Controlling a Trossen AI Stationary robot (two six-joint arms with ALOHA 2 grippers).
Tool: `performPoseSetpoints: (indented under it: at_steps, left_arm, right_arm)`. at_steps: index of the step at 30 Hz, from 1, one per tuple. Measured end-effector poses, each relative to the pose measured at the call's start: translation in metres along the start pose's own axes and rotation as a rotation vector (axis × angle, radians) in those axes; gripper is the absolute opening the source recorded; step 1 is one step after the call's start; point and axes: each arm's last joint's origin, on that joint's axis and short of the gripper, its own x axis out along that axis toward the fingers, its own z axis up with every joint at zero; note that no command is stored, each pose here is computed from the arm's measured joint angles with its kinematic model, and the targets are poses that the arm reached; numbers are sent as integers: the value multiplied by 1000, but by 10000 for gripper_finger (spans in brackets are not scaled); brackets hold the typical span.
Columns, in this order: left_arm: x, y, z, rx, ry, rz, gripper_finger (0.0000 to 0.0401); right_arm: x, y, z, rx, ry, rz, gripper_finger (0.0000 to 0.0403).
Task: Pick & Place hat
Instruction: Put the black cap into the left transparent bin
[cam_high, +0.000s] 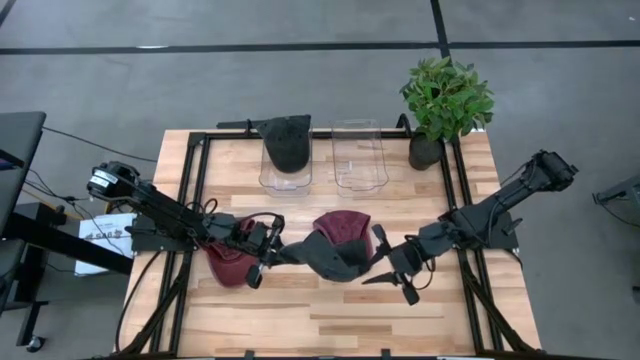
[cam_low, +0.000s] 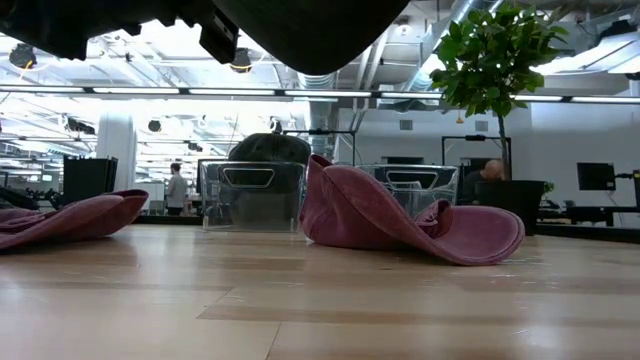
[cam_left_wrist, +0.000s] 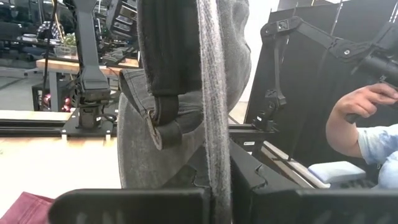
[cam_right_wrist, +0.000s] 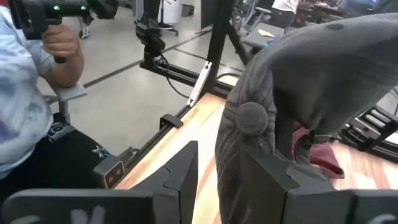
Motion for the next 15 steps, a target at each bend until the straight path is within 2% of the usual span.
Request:
performPoseSetpoints:
  at_steps: [7, 15]
  left_arm:
    - [0, 0, -1, 0, 8, 1, 15]
    - [-4, 1, -7, -28, 27, 3, 15]
  right_arm:
    - [0, 0, 0, 9, 1, -11, 109]
    - [0, -1, -7, 3, 78, -67, 109]
